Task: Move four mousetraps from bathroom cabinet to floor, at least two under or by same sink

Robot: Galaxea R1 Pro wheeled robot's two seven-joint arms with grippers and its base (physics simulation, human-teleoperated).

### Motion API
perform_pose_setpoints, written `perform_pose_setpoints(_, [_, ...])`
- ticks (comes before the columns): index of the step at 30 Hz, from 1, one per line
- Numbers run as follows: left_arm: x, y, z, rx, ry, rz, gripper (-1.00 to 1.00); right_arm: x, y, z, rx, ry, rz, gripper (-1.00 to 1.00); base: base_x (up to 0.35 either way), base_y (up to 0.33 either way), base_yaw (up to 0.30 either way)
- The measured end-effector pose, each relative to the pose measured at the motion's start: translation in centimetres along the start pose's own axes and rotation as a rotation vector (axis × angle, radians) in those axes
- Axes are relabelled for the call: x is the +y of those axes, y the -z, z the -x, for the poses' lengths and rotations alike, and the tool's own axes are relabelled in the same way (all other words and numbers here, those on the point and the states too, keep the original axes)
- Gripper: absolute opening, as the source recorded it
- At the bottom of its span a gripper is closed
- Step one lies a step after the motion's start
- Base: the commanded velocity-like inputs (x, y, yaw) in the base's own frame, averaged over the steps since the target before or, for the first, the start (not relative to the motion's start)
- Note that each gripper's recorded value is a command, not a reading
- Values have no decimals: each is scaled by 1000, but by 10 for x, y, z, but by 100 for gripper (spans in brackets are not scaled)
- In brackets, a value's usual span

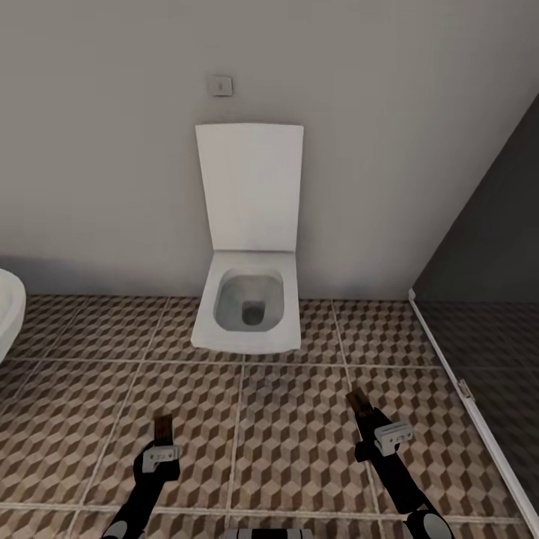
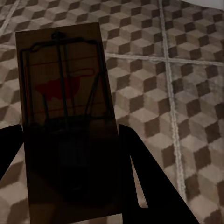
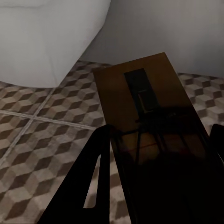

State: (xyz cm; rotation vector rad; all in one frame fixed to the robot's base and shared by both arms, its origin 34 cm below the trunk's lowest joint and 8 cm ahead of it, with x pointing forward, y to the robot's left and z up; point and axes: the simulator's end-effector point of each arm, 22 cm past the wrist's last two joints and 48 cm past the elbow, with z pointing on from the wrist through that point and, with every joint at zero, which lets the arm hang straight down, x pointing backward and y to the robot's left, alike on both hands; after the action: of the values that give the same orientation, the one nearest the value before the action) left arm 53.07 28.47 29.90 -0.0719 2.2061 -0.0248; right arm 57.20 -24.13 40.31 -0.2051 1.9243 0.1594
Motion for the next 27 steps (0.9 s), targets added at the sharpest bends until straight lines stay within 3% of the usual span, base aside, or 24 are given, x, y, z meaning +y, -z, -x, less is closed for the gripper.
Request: perform_pose_setpoints(27, [0, -21, -64, 17, 4, 0, -100, 2, -8, -61, 1, 0, 0, -100, 0, 0, 0])
